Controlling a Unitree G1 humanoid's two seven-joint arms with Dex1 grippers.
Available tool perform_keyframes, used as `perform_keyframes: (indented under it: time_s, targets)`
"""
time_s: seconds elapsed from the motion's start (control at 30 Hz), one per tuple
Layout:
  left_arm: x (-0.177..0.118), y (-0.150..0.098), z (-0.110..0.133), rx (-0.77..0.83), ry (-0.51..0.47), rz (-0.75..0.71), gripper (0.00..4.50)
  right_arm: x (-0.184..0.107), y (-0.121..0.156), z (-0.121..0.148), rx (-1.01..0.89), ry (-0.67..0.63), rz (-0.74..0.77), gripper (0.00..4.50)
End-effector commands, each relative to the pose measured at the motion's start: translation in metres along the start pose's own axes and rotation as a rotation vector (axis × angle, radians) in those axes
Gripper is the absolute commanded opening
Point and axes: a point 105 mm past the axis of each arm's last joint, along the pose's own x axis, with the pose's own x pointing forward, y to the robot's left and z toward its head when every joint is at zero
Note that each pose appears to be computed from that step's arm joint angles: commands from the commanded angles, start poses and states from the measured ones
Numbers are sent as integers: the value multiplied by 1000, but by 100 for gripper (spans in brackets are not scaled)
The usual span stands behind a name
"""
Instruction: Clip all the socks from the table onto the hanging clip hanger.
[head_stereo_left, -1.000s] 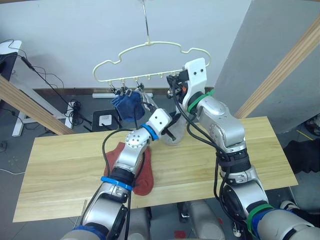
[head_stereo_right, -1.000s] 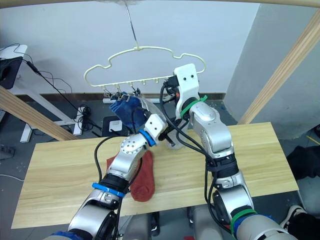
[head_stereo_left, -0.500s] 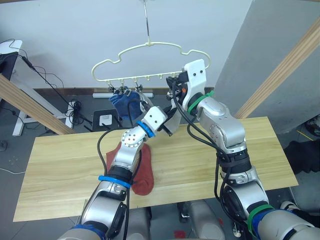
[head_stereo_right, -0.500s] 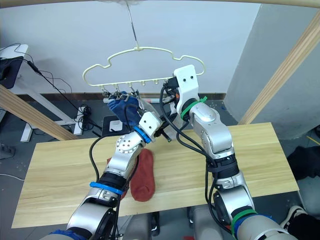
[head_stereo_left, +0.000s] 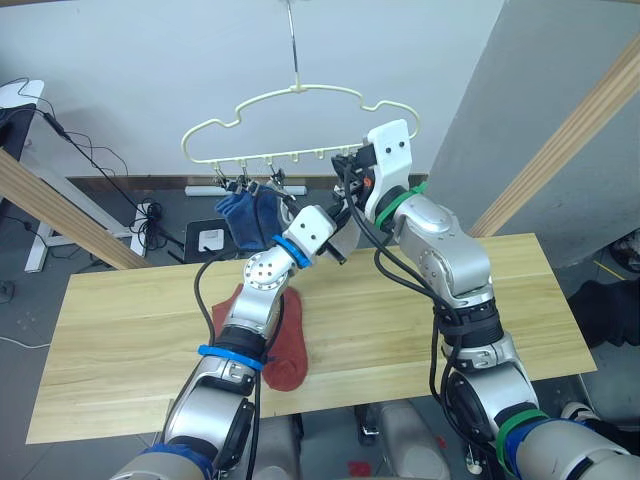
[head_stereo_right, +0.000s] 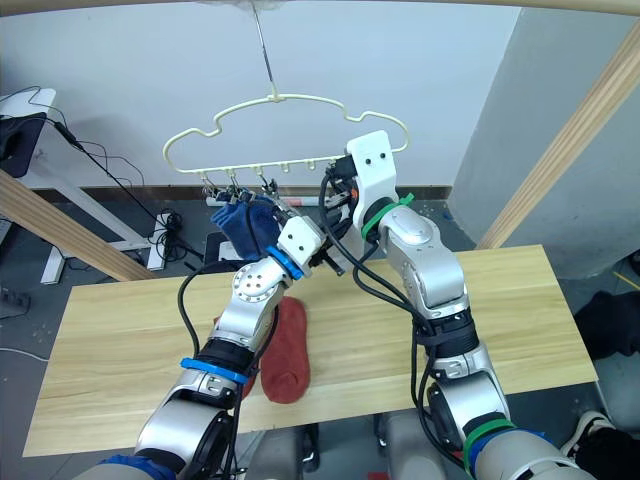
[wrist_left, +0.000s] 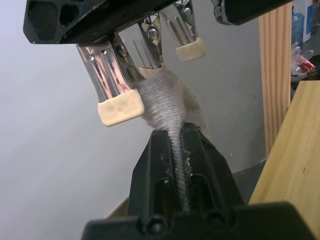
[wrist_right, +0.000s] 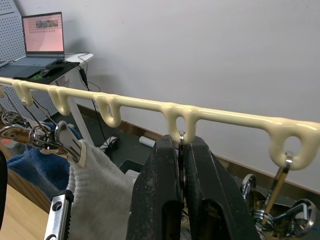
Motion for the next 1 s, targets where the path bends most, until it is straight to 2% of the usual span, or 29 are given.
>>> perform_keyframes:
  time_s: [0.03, 0.33, 0.43, 0.67, 0.8, 0.83, 0.9, 1.0]
  targets:
    - [4, 7, 19, 42, -72, 30, 6, -2, 4, 5, -12, -17, 13, 0]
    - [5, 15, 21, 59, -75, 74, 6, -3, 5, 5, -10, -19, 17, 0]
    - [5, 15, 21, 59, -76, 74, 0, -4, 6, 7, 6, -36, 16, 84]
    - [6, 7, 22, 42, -82, 32, 0, -9, 7, 19, 57, -69, 19, 343]
    - [5, 1, 21, 25, -86, 9, 0, -19, 16, 24, 82, -84, 69, 343]
    - [4, 1, 19, 9, -76, 15, 42, -23, 19, 24, 81, -86, 84, 349]
    - [3, 0, 17, -19, -72, 10, 59, -29, 22, 24, 81, -85, 102, 349]
    - [2, 2, 21, -79, -78, 30, 142, -39, 21, 25, 69, -85, 108, 349]
